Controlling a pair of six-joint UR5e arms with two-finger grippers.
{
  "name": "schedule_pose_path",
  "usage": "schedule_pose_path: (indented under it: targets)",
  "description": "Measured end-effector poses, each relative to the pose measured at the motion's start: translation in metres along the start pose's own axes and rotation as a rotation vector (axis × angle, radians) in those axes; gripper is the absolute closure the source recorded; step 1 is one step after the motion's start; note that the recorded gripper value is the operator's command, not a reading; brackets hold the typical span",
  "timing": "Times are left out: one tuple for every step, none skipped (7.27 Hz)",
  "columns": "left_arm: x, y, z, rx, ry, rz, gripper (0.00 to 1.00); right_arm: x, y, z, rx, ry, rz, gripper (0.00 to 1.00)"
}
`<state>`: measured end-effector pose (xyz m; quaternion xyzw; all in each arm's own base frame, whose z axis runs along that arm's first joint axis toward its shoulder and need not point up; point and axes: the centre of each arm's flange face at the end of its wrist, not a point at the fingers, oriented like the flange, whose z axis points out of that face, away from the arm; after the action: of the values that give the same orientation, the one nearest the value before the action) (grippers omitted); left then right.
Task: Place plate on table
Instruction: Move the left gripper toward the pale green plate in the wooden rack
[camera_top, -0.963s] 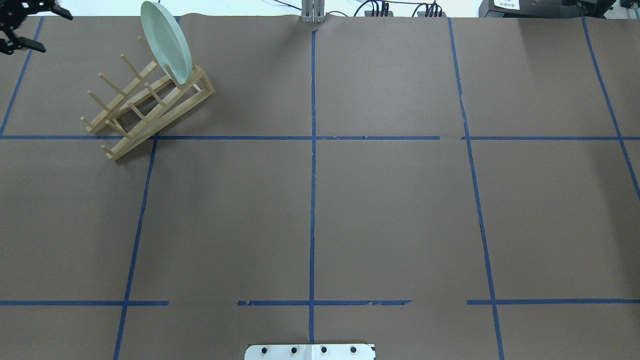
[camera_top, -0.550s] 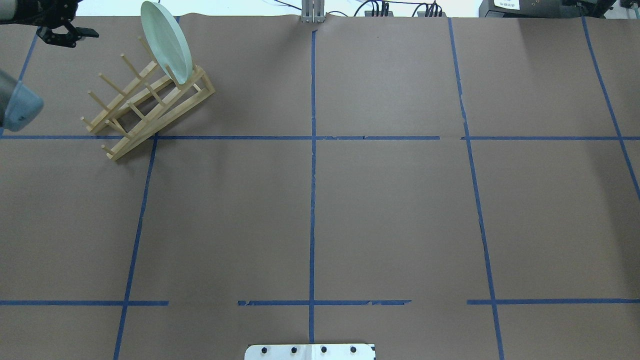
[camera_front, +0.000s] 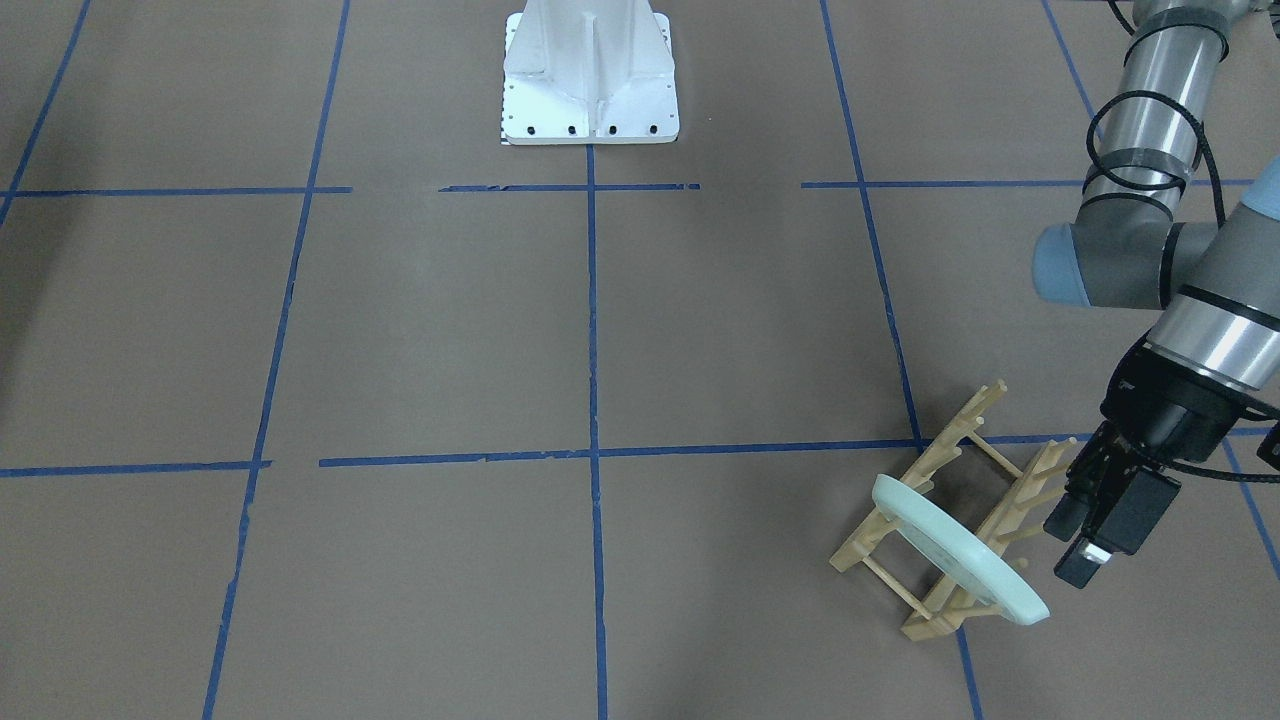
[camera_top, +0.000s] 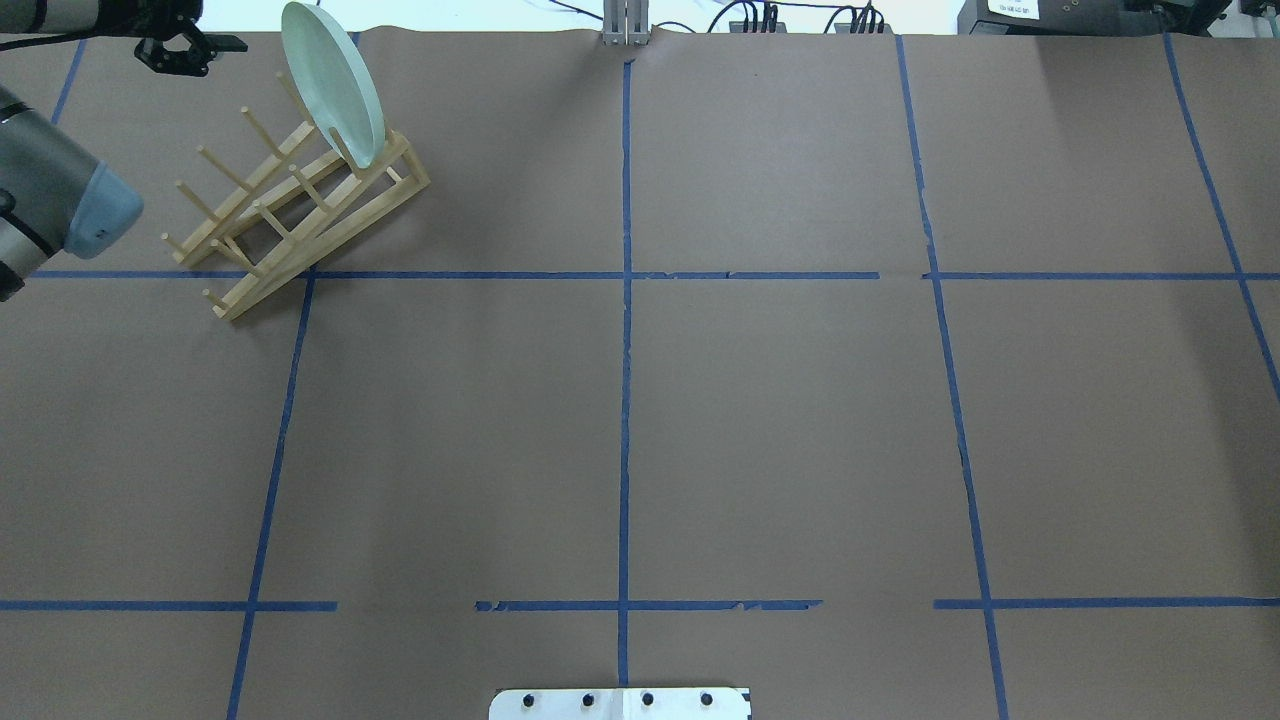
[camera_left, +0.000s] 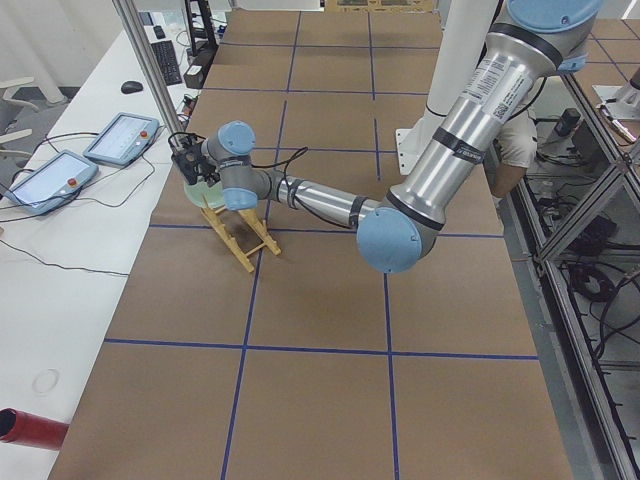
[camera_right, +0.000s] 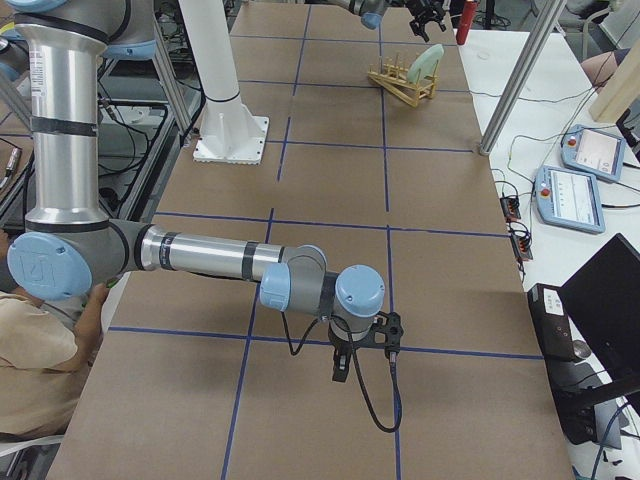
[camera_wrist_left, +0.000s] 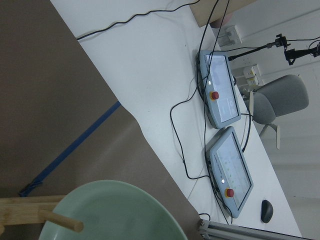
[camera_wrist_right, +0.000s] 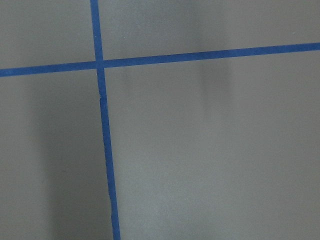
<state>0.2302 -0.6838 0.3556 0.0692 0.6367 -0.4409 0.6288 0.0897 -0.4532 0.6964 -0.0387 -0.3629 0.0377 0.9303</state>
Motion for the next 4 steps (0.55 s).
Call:
schedule_pose_path:
  targets:
    - [0.003, 0.007, 0.009, -0.008, -0.003, -0.001, 0.00, 0.000, 0.000, 0.000, 0.000, 0.000, 0.000, 0.00]
    - [0.006, 0.012, 0.016, -0.014, -0.006, 0.000, 0.02, 0.000, 0.000, 0.000, 0.000, 0.000, 0.000, 0.00]
    - [0.008, 0.017, 0.020, -0.020, -0.007, 0.001, 0.16, 0.000, 0.000, 0.000, 0.000, 0.000, 0.000, 0.00]
    - [0.009, 0.021, 0.024, -0.027, -0.008, 0.003, 0.45, 0.000, 0.000, 0.000, 0.000, 0.000, 0.000, 0.00]
